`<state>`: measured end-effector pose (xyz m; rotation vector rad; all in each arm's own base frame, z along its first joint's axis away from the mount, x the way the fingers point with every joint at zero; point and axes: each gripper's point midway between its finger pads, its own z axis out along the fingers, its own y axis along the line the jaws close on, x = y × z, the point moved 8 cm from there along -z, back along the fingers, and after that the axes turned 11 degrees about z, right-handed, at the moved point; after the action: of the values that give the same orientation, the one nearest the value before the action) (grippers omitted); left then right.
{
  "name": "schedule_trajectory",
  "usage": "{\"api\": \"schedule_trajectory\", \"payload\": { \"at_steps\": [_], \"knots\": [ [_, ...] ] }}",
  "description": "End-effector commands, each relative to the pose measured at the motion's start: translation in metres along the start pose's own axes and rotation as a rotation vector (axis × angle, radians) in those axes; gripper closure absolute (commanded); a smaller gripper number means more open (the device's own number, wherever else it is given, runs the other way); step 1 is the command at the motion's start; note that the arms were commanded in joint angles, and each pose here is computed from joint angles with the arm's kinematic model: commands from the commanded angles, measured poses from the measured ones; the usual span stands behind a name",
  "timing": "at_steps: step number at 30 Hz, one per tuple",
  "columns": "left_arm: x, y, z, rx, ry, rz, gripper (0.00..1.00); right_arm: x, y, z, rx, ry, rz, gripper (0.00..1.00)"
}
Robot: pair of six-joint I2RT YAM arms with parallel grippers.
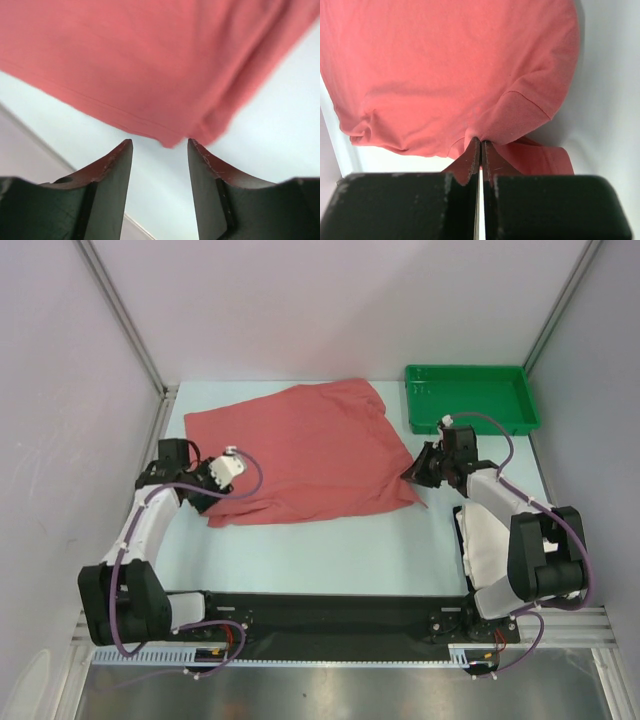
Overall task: Fold and stack the t-shirts
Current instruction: Flatten the tshirt out
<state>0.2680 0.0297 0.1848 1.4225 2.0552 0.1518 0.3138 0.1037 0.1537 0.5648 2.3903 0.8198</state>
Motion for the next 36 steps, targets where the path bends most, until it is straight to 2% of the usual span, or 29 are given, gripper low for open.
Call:
{"api": "schedule_trajectory", "payload": {
  "at_steps": [1, 2, 6, 8, 15, 18, 22, 24, 25, 29, 31, 34, 36],
  "knots": [
    [0.026, -0.054, 0.013, 0.247, 0.071, 0.037, 0.46, 0.000, 0.003, 0.003, -0.042, -0.002, -0.018, 1.00],
    [0.030, -0.058, 0.016, 0.248, 0.085, 0.043, 0.42, 0.000, 0.003, 0.004, -0.043, -0.003, -0.020, 1.00],
    [0.039, -0.057, 0.032, 0.150, 0.133, 0.067, 0.40, 0.000, 0.002, 0.005, -0.046, 0.003, -0.018, 1.00],
    [0.040, -0.051, 0.034, 0.111, 0.153, 0.071, 0.34, 0.000, 0.002, 0.005, -0.045, 0.002, -0.018, 1.00],
    [0.054, -0.067, 0.047, 0.128, 0.200, 0.101, 0.36, 0.000, 0.002, 0.004, -0.042, 0.001, -0.018, 1.00],
    [0.058, -0.074, 0.053, 0.155, 0.200, 0.080, 0.46, -0.001, 0.003, 0.002, -0.040, -0.005, -0.021, 1.00],
    [0.058, -0.074, 0.058, 0.143, 0.189, 0.069, 0.50, -0.002, 0.002, 0.000, -0.034, -0.008, -0.024, 1.00],
    [0.059, -0.071, 0.061, 0.114, 0.191, 0.056, 0.67, -0.002, 0.002, -0.004, -0.029, -0.007, -0.023, 1.00],
    [0.058, -0.070, 0.062, 0.113, 0.191, 0.045, 0.98, -0.001, 0.002, -0.005, -0.025, -0.002, -0.025, 1.00],
    [0.049, -0.055, 0.045, 0.060, 0.197, -0.030, 1.00, 0.003, 0.003, -0.021, 0.001, 0.014, -0.041, 1.00],
    [0.046, -0.051, 0.026, 0.057, 0.206, -0.080, 1.00, 0.009, 0.001, -0.037, 0.042, 0.034, -0.060, 1.00],
    [0.043, -0.024, -0.011, -0.009, 0.208, -0.165, 1.00, 0.020, 0.002, -0.066, 0.096, 0.083, -0.074, 1.00],
    [0.047, -0.021, -0.040, 0.014, 0.237, -0.206, 1.00, 0.028, 0.001, -0.083, 0.117, 0.118, -0.078, 1.00]
  ]
}}
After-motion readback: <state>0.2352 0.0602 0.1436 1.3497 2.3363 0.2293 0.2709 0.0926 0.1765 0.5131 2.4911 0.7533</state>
